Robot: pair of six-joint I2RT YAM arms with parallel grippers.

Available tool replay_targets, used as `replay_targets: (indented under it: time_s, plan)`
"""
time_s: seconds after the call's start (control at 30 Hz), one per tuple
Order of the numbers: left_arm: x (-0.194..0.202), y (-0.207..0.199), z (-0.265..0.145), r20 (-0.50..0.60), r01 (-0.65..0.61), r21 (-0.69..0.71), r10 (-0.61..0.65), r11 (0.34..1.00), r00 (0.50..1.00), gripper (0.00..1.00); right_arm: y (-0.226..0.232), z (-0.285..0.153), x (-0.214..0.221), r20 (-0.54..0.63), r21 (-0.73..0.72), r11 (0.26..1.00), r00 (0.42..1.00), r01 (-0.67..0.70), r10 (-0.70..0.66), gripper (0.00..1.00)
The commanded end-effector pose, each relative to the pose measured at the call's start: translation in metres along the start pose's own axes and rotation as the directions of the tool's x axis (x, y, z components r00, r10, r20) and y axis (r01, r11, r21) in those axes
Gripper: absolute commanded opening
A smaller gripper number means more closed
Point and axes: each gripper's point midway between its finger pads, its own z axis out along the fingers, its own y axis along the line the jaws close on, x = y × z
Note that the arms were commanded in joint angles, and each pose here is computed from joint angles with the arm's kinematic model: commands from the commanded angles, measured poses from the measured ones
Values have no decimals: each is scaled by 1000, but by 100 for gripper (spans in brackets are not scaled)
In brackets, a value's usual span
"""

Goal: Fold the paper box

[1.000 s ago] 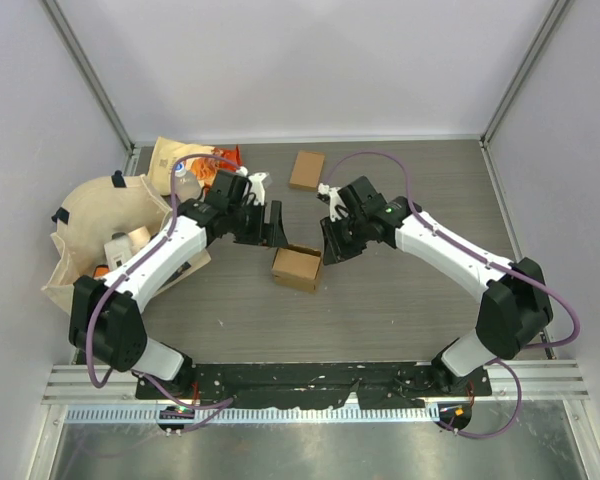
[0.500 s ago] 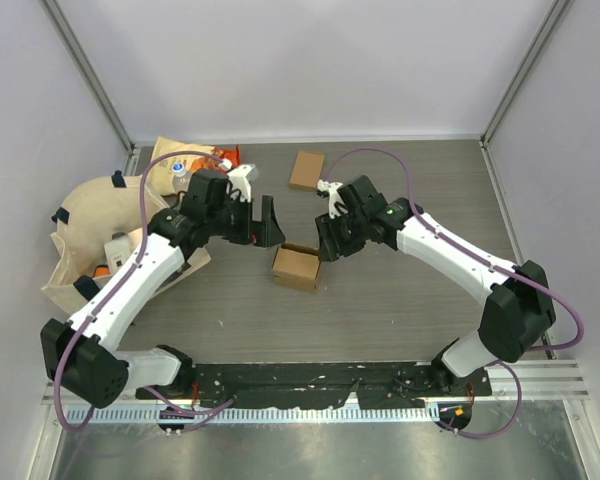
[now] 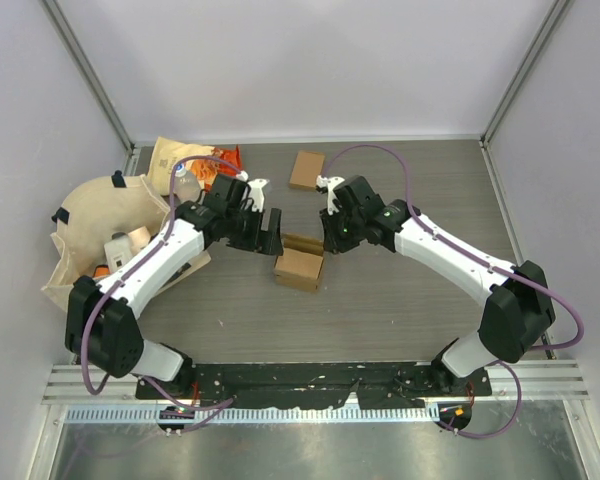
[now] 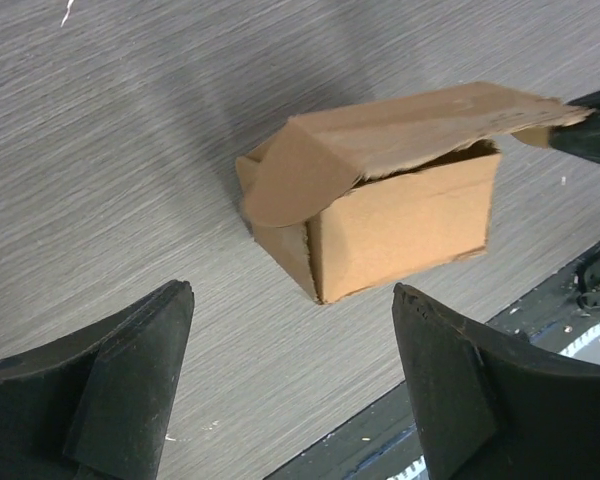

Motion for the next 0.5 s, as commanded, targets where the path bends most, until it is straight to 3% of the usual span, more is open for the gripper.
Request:
replay_targets:
  time_s: [0.0, 0.17, 0.37, 0.43, 0.47]
  plan:
    - [-14, 6, 1, 17, -58, -48, 59, 997, 998, 78, 3, -8, -24, 83, 8, 1000, 997, 2, -2, 12]
    - [-27, 0, 9, 37, -59, -21, 60, 998, 998, 71, 4, -9, -24, 79, 0, 1000, 997, 19, -19, 7]
    - [-39, -4, 13, 48, -74, -1, 74, 997, 996, 79, 3, -8, -23, 63, 5, 999, 997, 37, -38, 7]
    - [-41, -5, 14, 36, -75, 2, 74, 997, 997, 75, 4, -8, -22, 61, -4, 999, 997, 38, -38, 7]
    - [-39, -4, 18, 16, -77, 7, 76, 997, 997, 69, 6, -9, -24, 64, -10, 999, 997, 40, -39, 7]
